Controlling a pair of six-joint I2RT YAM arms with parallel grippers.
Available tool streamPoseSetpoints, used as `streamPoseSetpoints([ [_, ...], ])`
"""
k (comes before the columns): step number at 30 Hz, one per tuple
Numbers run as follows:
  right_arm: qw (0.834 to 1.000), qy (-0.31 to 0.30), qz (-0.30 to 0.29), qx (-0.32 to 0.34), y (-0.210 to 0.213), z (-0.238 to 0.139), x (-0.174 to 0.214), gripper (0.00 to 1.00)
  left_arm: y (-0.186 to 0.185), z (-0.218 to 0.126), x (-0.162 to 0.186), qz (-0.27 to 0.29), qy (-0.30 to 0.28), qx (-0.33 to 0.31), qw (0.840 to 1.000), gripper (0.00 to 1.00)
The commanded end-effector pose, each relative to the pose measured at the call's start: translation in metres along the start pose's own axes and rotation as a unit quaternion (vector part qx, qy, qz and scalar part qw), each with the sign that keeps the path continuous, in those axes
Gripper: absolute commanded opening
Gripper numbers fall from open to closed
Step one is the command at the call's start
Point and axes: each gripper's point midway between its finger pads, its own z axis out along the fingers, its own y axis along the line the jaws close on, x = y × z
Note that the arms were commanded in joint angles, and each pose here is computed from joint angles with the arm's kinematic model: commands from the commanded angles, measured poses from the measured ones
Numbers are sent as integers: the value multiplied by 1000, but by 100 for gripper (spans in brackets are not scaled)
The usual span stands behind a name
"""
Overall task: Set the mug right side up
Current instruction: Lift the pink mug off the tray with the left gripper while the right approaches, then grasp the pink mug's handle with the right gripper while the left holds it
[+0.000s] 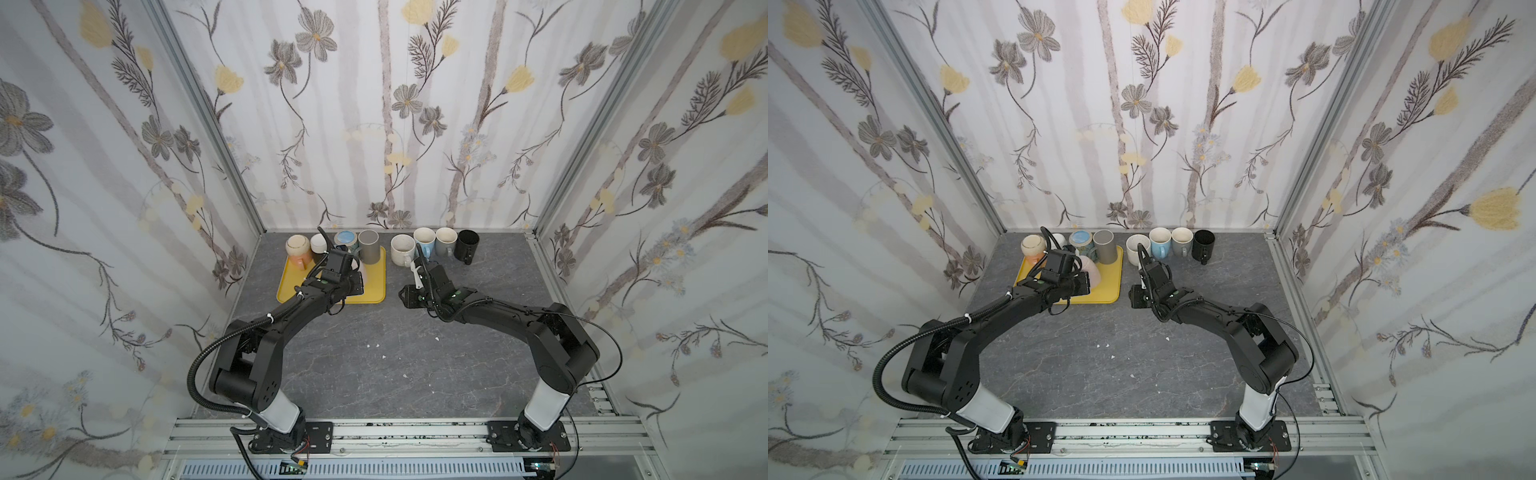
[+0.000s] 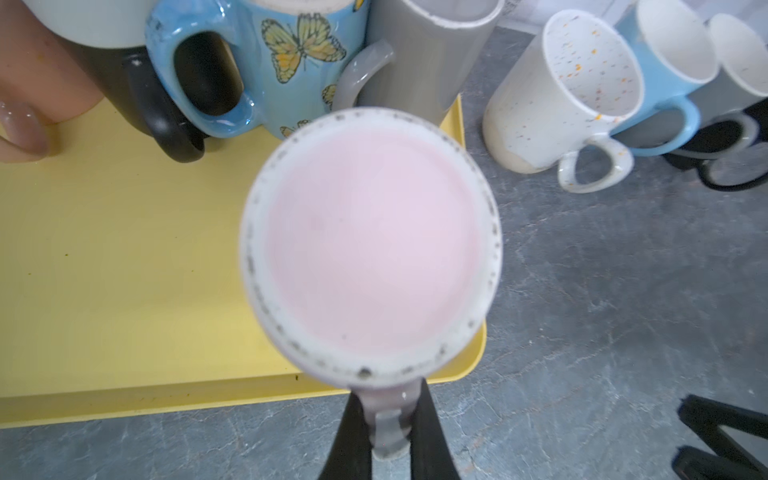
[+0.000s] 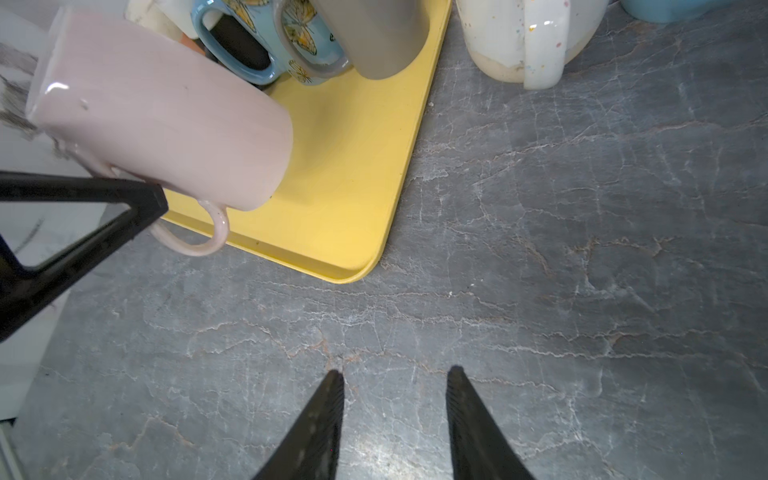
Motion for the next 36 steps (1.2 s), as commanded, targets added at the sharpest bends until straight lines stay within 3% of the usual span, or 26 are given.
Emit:
streamPoseSetpoints([
  [1, 997, -49, 28, -44, 20, -11, -24, 42, -23, -20, -33, -3, -74, 61, 995, 0],
  [11, 986, -86, 69, -124, 49, -35, -43, 43, -35, -72, -55, -56, -151, 169, 972, 0],
  [18, 966, -93, 105, -218, 83, -47, -56, 43, -38, -104, -61, -107, -193, 263, 939, 0],
  [28, 922, -83, 139, -352, 130, -68, -75, 44, -59, -142, -73, -140, -219, 390, 883, 0],
  [36, 906, -75, 133, -395, 154, -78, -87, 45, -73, -166, -81, -142, -225, 451, 852, 0],
])
